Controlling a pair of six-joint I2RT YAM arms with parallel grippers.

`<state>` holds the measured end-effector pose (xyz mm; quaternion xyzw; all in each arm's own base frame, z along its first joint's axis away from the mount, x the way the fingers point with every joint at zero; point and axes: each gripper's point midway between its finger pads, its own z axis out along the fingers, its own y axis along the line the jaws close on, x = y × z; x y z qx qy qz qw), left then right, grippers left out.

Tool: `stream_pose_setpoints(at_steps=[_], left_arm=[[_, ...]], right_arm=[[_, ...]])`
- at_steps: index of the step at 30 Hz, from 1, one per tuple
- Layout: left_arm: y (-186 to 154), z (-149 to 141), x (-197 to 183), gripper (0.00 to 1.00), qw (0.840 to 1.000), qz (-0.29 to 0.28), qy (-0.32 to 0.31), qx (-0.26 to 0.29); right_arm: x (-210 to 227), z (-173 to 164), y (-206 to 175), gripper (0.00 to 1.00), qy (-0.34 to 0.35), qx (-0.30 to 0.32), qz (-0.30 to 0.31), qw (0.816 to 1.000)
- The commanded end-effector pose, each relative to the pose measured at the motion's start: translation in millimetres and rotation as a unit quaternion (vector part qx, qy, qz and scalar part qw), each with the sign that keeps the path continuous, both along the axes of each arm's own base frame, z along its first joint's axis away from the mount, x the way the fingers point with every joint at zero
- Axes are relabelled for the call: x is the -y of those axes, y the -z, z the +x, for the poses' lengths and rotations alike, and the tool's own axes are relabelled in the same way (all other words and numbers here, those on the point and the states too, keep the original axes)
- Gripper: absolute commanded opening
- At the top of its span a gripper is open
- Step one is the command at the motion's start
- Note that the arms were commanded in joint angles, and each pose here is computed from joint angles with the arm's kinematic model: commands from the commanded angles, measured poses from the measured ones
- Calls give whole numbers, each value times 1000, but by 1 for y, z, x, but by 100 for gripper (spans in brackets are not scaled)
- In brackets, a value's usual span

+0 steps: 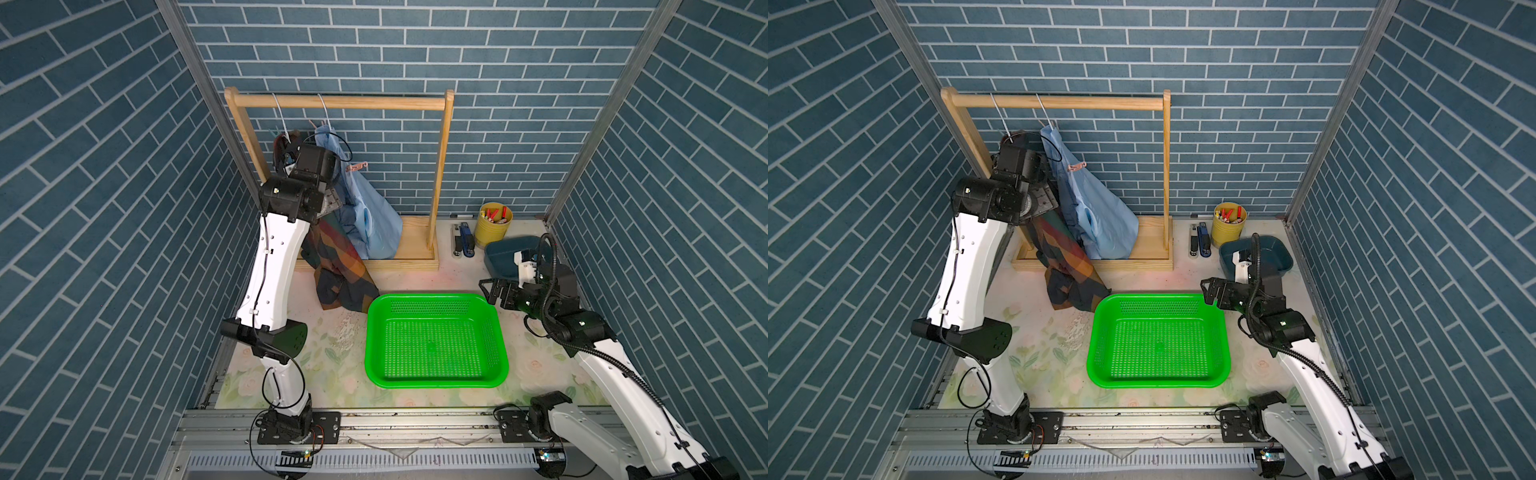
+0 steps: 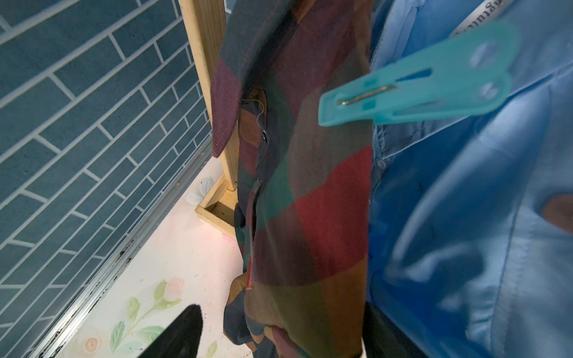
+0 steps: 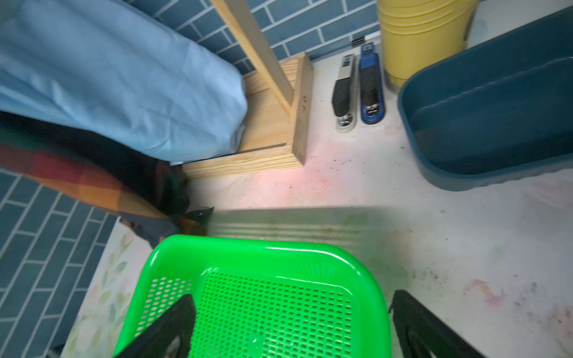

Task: Remove the clothespins securing long-sleeve shirts to the hanger
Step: Pick up the hanger from the clothesline.

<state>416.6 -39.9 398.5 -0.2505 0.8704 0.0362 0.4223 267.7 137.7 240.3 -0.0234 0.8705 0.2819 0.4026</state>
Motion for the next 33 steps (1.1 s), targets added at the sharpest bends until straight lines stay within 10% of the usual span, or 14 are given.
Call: stream_pose_setpoints(at_steps=[1, 33], left_arm=[[4, 11, -1, 78, 1000, 19, -7, 2], [-31, -11, -23, 0, 996, 82, -14, 29]], right_arm=[[-19, -23, -17, 99, -54, -5, 41, 998], [-18, -32, -14, 99, -53, -2, 44, 998]])
